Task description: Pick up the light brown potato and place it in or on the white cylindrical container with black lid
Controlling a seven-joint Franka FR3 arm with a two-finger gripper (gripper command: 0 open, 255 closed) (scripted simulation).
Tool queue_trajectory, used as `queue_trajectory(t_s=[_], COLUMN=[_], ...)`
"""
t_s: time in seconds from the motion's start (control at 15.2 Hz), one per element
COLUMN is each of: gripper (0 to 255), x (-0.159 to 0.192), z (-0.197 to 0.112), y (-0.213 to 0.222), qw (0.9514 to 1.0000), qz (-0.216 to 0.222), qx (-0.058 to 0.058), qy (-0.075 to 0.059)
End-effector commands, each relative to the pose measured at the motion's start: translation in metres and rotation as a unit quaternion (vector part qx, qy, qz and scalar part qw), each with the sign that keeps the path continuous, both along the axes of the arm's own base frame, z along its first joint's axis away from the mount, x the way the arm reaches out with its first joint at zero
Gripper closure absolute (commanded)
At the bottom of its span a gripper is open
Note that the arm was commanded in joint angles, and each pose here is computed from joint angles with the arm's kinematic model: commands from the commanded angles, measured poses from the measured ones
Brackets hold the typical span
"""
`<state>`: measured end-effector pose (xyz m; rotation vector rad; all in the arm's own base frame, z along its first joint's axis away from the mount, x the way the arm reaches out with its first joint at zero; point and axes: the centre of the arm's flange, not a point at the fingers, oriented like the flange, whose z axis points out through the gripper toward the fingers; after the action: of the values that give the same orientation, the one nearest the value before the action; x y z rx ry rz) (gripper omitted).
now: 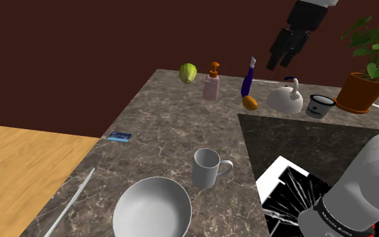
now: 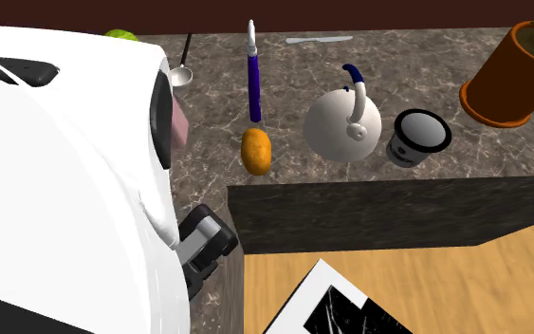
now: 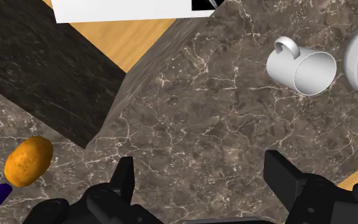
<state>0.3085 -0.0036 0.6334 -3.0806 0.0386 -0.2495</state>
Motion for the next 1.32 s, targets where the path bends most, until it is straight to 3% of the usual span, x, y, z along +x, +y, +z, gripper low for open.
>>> queue_trajectory(t_s=[0.0, 0.26, 0.59, 0.92, 1.25], gripper=[0, 0, 0, 0, 0], x=[0.0, 0.046, 0.101, 0.15, 0.193], z=[0.0, -0.031, -0.074, -0.118, -0.164], y=[0.0, -0.005, -0.02, -0.044, -0.077], qw=[1.0, 0.9982, 0.991, 0.9782, 0.9599], qz=[0.0, -0.044, -0.098, -0.151, -0.204], qx=[0.0, -0.03, -0.067, -0.104, -0.14], qy=[0.0, 0.028, 0.063, 0.098, 0.132])
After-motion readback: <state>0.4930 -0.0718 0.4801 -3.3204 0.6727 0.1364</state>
